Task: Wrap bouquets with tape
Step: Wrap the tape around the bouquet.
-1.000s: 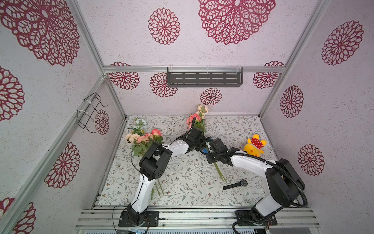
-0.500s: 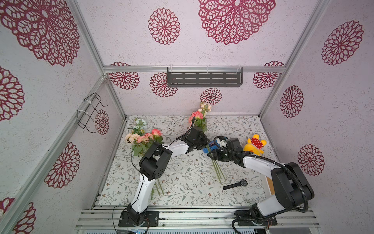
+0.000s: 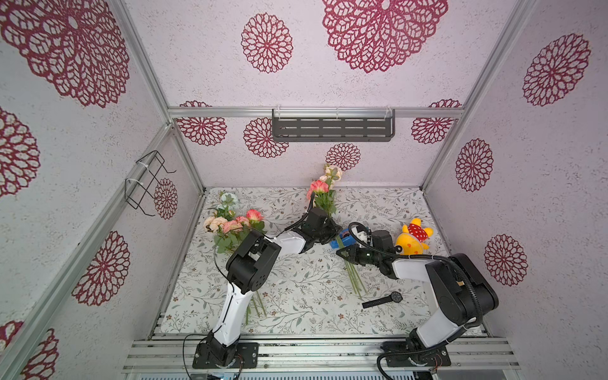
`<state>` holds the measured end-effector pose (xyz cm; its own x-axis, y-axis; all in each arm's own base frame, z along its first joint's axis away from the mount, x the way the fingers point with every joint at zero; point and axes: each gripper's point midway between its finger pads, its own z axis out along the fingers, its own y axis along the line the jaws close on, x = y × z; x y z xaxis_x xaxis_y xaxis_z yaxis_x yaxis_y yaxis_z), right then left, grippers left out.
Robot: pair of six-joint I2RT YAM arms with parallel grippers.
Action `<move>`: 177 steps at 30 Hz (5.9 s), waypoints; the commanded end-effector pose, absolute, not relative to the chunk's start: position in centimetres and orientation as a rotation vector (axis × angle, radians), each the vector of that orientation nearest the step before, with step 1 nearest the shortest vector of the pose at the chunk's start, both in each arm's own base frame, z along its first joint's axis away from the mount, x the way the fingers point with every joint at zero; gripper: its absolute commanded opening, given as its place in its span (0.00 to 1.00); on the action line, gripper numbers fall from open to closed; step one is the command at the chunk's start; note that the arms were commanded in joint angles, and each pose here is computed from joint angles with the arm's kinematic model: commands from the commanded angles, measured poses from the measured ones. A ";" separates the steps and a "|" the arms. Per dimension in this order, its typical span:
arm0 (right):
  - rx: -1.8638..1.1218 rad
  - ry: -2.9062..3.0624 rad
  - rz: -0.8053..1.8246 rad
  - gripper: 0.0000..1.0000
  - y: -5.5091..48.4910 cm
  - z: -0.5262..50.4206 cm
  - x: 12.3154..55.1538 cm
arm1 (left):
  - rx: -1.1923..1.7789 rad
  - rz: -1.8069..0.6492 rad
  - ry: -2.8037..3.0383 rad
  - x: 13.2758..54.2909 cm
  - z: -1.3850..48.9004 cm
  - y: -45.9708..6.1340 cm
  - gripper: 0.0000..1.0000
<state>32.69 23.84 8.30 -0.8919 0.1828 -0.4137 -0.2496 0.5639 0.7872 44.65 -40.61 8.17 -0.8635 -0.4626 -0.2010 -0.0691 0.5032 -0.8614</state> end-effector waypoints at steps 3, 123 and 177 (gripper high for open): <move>-0.163 2.441 0.892 0.00 22.3 7.5 33.3 | -0.359 -1.316 2.275 44.9 12.9 -41.2 0.00; -0.130 2.236 1.191 0.69 21.8 12.4 32.2 | -0.395 -1.406 2.244 45.5 11.7 -41.1 0.00; -0.404 2.441 0.286 0.24 22.1 9.4 34.2 | -0.404 -1.285 2.343 44.8 10.7 -41.0 0.00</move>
